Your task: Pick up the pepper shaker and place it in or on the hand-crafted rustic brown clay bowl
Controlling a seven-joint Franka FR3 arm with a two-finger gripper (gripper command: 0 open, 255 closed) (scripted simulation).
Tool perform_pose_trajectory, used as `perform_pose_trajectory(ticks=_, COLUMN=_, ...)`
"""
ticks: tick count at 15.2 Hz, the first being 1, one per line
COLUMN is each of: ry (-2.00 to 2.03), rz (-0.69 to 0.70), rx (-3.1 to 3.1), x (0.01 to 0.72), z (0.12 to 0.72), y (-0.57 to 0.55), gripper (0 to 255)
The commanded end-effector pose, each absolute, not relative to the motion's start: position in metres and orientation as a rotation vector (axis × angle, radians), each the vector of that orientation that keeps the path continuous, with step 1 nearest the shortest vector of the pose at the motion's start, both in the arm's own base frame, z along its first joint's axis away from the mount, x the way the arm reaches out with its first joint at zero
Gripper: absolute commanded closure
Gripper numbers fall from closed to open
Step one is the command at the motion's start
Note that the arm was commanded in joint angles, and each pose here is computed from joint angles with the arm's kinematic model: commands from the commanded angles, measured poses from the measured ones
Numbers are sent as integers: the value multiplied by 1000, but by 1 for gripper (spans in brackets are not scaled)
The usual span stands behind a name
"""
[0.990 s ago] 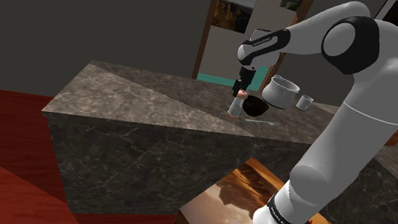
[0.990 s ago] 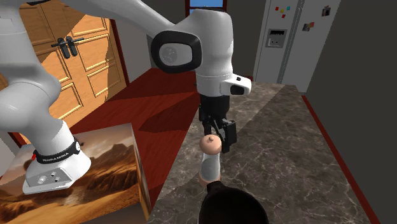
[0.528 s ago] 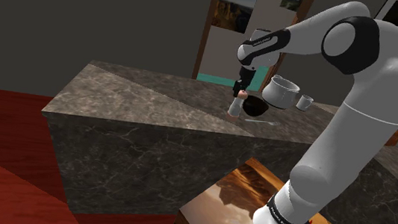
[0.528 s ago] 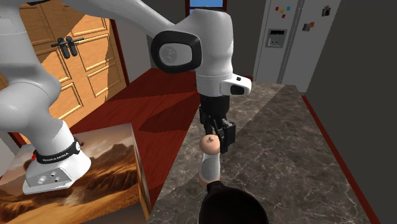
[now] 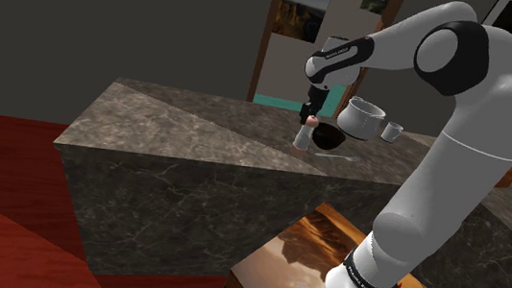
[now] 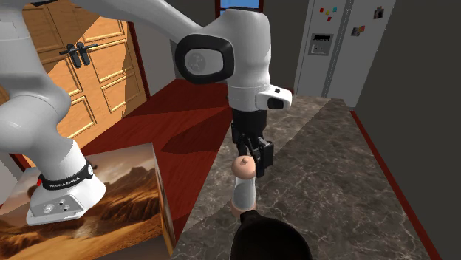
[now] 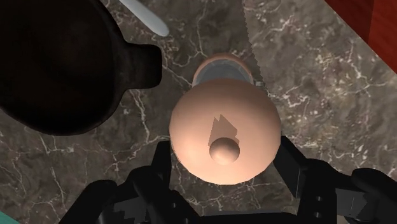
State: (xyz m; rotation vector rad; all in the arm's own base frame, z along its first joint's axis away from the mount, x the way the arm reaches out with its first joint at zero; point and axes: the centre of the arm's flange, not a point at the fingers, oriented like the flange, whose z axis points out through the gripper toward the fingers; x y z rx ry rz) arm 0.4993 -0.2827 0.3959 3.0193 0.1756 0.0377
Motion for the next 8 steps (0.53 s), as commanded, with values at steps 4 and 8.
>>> perform_pose_trajectory(ticks=4, ry=176, rz=37, rx=3019, x=499, z=420, y=-283, gripper=255)
perform_pose_trajectory(ticks=8, ry=176, rz=37, rx=3019, x=499, z=441, y=-283, gripper=255)
